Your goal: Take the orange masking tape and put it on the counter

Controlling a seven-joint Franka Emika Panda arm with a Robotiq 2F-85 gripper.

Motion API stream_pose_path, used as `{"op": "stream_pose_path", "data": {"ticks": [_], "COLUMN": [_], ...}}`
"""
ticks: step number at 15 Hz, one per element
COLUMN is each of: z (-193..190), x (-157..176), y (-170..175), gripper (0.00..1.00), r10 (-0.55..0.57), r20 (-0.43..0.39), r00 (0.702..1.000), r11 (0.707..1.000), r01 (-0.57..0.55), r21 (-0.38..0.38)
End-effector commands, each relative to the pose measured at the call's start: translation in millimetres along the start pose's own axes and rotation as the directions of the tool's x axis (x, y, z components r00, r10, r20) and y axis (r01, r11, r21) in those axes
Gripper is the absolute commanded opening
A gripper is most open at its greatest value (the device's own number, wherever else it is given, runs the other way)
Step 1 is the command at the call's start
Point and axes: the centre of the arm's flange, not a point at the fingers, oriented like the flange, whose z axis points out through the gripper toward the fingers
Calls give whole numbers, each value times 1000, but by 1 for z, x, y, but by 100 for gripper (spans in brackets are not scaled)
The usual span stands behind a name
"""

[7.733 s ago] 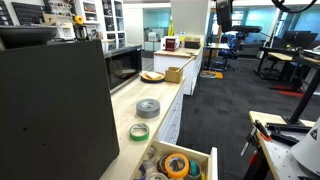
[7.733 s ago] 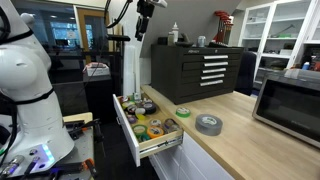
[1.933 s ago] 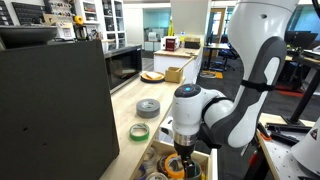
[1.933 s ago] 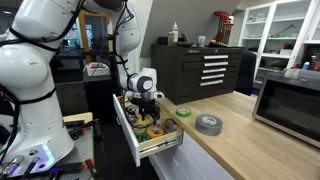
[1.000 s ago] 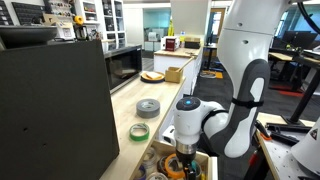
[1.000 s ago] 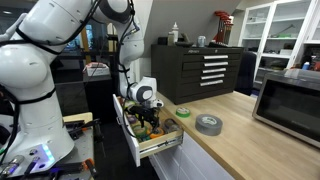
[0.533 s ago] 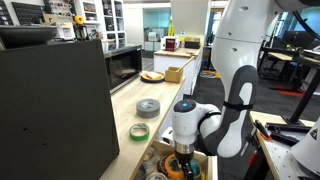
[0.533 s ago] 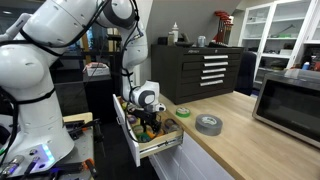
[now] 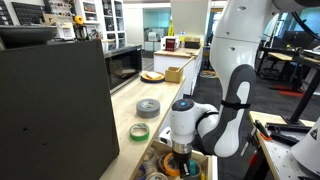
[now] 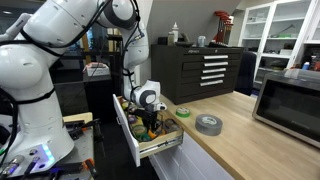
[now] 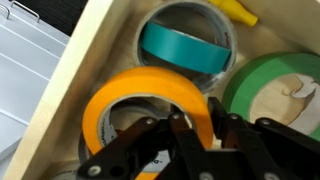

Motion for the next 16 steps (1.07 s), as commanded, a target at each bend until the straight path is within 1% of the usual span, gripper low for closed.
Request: {"op": "stream_pose_path", "data": {"ticks": [1, 2, 3, 6, 8, 13, 16], "z": [-9, -10, -11, -19, -29, -66, -96], "x": [2, 3, 3, 4, 7, 23, 36], "y": [-1, -1, -1, -2, -3, -7, -13], "gripper": [3, 2, 5, 6, 6, 5, 5], "r10": [-31, -36, -39, -47, -53, -18, 3], "r20": [-10, -9, -6, -3, -7, -17, -4], "r00": [999, 999, 999, 999, 999, 1000, 1000], "r11": [1000, 999, 999, 999, 999, 1000, 1000], "r01": [31, 36, 39, 47, 53, 18, -3], "r21": [7, 6, 5, 2, -14, -11, -16]}}
